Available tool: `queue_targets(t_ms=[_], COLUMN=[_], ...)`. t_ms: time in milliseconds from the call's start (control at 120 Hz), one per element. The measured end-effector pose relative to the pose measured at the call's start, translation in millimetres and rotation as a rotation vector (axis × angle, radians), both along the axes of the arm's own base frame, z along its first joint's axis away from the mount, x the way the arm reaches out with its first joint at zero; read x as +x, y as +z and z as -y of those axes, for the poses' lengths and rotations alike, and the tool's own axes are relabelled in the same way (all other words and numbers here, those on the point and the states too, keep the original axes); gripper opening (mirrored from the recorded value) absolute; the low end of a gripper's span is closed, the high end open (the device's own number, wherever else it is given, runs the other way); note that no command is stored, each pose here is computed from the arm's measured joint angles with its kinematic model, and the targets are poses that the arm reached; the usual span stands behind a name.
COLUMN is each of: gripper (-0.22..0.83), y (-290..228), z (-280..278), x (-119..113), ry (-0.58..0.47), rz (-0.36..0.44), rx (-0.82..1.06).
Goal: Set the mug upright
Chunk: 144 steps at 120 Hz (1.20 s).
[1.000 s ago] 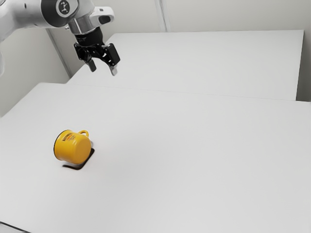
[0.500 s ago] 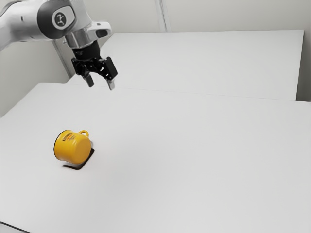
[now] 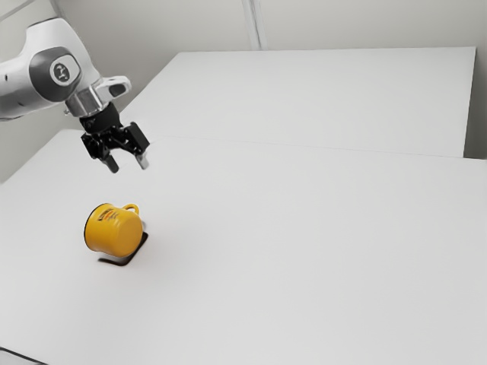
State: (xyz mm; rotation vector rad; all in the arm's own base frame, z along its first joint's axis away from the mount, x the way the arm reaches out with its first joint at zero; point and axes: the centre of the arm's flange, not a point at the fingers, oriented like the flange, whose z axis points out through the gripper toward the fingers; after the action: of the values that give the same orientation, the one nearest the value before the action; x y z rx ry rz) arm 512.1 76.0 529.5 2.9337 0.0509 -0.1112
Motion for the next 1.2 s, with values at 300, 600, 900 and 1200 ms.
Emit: queue_targets(t_ms=[300,600,900,1200], gripper=[0.62,0.62,0.62,0.62], y=[-45.3,-93.6,-141.6,-188.4], z=[-105.3,-197.3,-240.7,-251.3], x=[-25.7,-39.6,-33.2,-27.8], ry=[0.019,0.006,-0.035,-0.101], rz=[0.059,0.100,0.111,0.136], rx=[-0.100,-0.200,-0.350,-0.529])
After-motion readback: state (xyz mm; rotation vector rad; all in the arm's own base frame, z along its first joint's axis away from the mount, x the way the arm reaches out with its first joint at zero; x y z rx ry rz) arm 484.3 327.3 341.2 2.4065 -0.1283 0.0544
